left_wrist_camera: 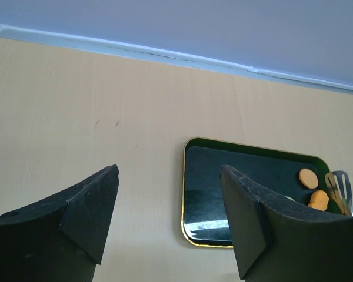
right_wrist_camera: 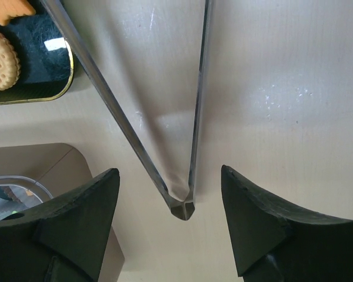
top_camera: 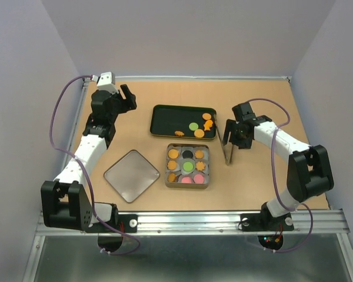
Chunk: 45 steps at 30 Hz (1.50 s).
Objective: Pack the cookies
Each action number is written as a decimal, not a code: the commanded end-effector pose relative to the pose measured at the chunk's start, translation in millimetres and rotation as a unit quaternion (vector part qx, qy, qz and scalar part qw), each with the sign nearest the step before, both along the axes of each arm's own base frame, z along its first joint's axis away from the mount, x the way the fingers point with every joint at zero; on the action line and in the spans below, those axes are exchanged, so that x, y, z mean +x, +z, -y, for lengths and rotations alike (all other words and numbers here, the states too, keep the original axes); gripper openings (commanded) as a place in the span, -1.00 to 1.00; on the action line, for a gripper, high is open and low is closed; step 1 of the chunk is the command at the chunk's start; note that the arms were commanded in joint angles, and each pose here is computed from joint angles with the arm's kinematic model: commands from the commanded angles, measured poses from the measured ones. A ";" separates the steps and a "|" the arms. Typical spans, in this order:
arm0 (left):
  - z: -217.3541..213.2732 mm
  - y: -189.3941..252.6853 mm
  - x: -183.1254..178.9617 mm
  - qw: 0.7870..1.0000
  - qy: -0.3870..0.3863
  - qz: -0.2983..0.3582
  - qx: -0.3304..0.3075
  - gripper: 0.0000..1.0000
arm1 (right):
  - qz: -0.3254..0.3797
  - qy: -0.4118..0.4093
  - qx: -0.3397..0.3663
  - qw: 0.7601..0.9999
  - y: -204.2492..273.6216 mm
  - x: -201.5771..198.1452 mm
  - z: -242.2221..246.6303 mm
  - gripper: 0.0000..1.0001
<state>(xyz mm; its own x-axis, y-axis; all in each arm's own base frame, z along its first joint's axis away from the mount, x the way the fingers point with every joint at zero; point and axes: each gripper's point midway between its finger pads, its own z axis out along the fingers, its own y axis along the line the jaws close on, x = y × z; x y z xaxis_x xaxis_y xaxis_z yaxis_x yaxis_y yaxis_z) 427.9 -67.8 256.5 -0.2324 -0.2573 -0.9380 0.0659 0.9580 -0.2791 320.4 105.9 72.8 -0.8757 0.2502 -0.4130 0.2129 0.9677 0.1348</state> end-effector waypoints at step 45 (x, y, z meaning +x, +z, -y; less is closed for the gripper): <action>47.0 -207.0 -134.1 0.913 0.085 -0.397 -0.034 0.35 | 0.105 0.046 0.092 0.989 79.1 -20.1 -6.8 0.51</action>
<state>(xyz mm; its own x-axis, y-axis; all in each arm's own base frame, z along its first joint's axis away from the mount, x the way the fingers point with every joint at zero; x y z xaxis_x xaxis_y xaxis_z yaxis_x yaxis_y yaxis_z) 292.3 -113.8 50.7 -0.8069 -0.3679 -0.4622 -0.3000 0.9292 -0.2159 303.6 111.6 149.3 -0.8008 0.2694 -0.5349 0.0944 0.9388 0.3314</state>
